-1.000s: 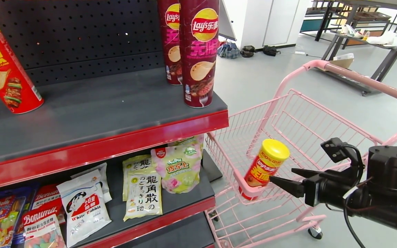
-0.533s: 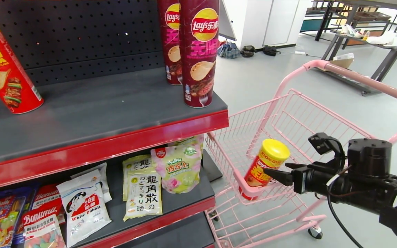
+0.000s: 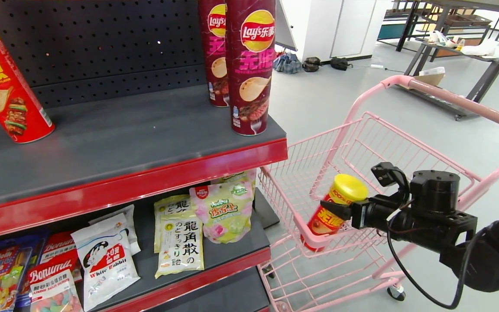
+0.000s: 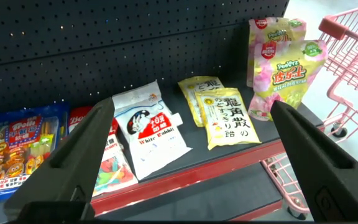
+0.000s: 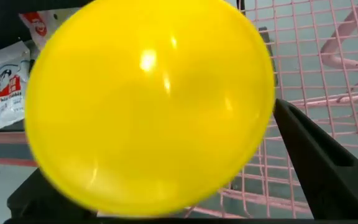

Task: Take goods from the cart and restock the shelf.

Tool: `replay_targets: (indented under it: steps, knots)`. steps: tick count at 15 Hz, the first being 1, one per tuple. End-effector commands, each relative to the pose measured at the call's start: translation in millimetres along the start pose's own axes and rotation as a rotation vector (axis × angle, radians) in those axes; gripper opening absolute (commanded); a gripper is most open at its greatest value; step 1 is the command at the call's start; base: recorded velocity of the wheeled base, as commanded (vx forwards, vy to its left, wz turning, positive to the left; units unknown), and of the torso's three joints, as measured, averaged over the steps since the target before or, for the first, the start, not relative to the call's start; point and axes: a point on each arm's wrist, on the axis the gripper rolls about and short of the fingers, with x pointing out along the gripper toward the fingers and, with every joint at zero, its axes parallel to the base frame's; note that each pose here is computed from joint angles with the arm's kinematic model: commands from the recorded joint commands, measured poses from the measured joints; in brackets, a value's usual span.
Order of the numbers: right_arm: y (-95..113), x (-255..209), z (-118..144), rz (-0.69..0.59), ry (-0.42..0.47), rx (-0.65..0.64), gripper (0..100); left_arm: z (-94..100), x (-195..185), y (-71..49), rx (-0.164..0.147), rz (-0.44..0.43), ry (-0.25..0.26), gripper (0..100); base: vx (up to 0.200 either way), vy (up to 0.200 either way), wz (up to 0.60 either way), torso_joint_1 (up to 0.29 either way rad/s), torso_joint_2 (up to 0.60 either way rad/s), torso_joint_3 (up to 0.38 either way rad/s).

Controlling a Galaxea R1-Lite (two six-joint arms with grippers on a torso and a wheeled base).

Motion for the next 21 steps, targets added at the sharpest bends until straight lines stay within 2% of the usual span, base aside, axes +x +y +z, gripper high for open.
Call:
replay_targets:
  steps: [1,10,11,16,18,20,21]
  knots:
    - [-4.9,11.8,-10.6,-0.004,0.034,0.012,100,0.0,0.1,0.0,0.000,0.001,0.001,100,0.000,0.000,0.00,0.000,0.00,0.000]
    - [-5.2,32.4,3.0,0.012,-0.023,0.006,100,0.0,0.1,0.0,0.000,0.001,0.001,100,0.000,0.000,0.00,0.000,0.00,0.000]
    - [-4.2,32.5,2.5,0.014,-0.021,0.005,0,0.0,0.1,0.0,0.000,0.001,0.001,100,0.000,0.000,0.00,0.000,0.00,0.000]
    - [-4.0,33.3,5.2,0.016,-0.031,0.004,0,0.0,0.1,0.0,0.000,0.001,0.001,100,0.000,0.000,0.00,0.000,0.00,0.000]
    - [-2.7,30.5,12.6,0.016,-0.062,-0.016,0,0.0,0.1,0.0,0.000,0.001,0.001,100,0.000,0.000,0.00,0.000,0.00,0.000]
    - [8.2,16.4,56.7,0.027,-0.223,-0.120,0,0.0,0.1,0.0,0.000,0.001,0.001,100,0.000,0.000,0.00,0.000,0.00,0.000]
    - [10.6,10.3,70.5,0.025,-0.266,-0.151,0,0.0,0.1,0.0,0.000,0.001,0.001,100,0.000,0.000,0.00,0.000,0.00,0.000]
